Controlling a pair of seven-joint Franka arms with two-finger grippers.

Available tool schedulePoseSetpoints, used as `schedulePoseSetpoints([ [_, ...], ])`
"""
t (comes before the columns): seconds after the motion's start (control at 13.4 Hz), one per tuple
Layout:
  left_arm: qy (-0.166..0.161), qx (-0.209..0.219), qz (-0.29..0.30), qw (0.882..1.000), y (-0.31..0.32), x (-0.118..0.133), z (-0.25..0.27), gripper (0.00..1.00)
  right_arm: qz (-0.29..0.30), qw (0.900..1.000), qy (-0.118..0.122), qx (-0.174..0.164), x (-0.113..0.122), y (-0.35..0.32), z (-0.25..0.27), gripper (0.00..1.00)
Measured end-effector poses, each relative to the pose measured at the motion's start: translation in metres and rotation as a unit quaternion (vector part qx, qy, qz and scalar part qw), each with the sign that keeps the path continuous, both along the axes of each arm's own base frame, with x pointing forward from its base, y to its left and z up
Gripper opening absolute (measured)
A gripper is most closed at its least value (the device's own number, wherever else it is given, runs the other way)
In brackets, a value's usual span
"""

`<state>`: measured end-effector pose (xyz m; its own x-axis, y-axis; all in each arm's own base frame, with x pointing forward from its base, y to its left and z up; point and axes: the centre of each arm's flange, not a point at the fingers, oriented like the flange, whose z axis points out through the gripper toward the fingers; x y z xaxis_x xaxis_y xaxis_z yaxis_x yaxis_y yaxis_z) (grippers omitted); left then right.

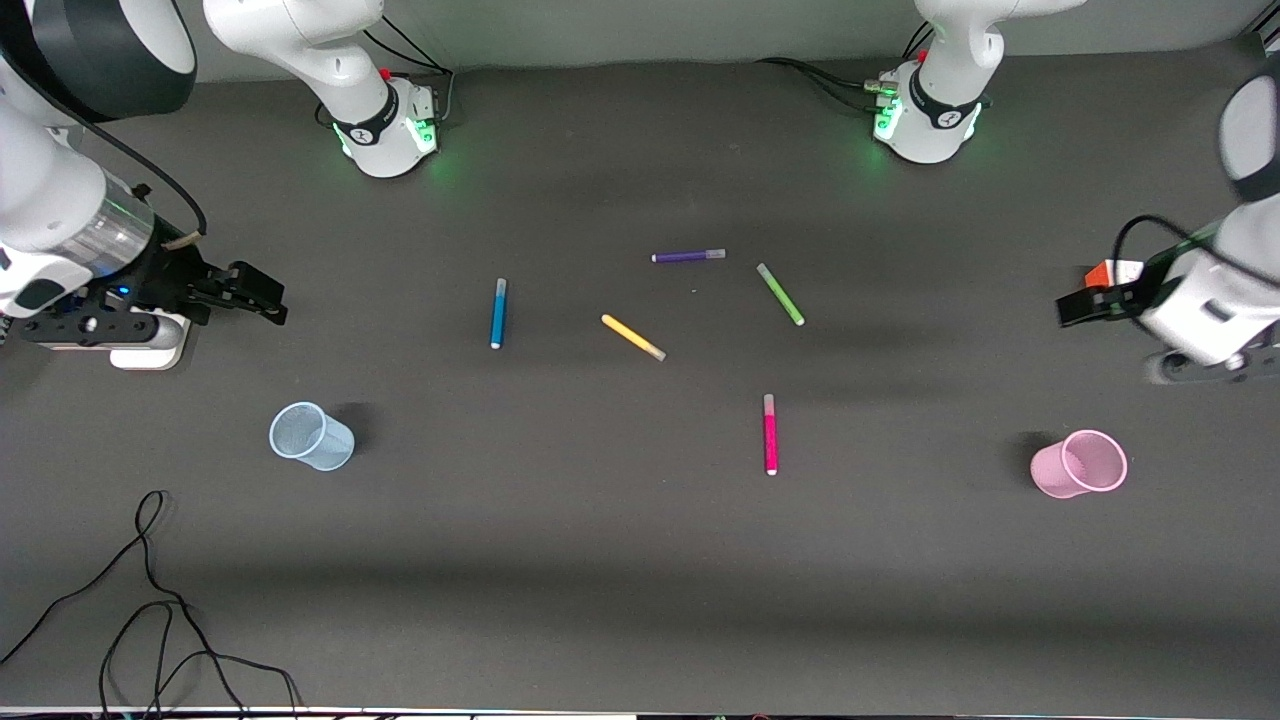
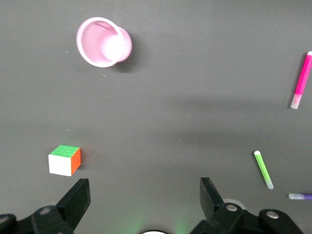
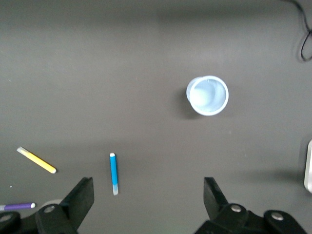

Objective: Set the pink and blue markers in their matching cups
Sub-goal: 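Reach the right gripper to the blue marker while the left gripper reaches the pink marker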

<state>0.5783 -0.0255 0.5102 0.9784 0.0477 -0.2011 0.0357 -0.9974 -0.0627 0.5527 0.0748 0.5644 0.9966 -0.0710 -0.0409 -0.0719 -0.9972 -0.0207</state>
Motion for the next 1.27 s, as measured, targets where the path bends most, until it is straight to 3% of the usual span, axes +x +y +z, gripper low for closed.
schedulePoseSetpoints([
  [0.37, 0.050, -0.022, -0.061, 0.997, -0.090, 0.008, -0.061, 1.00, -0.002, 0.998, 0.065, -0.012, 0.007, 0.006, -0.046, 1.00],
  [0.52, 0.064, -0.036, -0.075, 0.994, -0.118, 0.020, -0.098, 1.00, -0.002, 0.997, 0.082, 0.007, 0.012, 0.016, -0.058, 1.00],
  [0.75, 0.088, -0.063, -0.084, 0.991, -0.160, 0.035, -0.166, 1.00, -0.003, 0.991, 0.131, 0.031, 0.017, 0.029, -0.087, 1.00],
  [0.97, 0.086, -0.057, -0.065, 0.993, -0.217, 0.031, -0.212, 1.00, 0.005, 0.980, 0.194, 0.043, 0.021, 0.055, -0.142, 1.00],
  [1.27, 0.049, -0.060, -0.063, 0.995, -0.273, 0.024, -0.263, 1.00, 0.014, 0.959, 0.277, 0.061, 0.017, 0.102, -0.233, 1.00],
])
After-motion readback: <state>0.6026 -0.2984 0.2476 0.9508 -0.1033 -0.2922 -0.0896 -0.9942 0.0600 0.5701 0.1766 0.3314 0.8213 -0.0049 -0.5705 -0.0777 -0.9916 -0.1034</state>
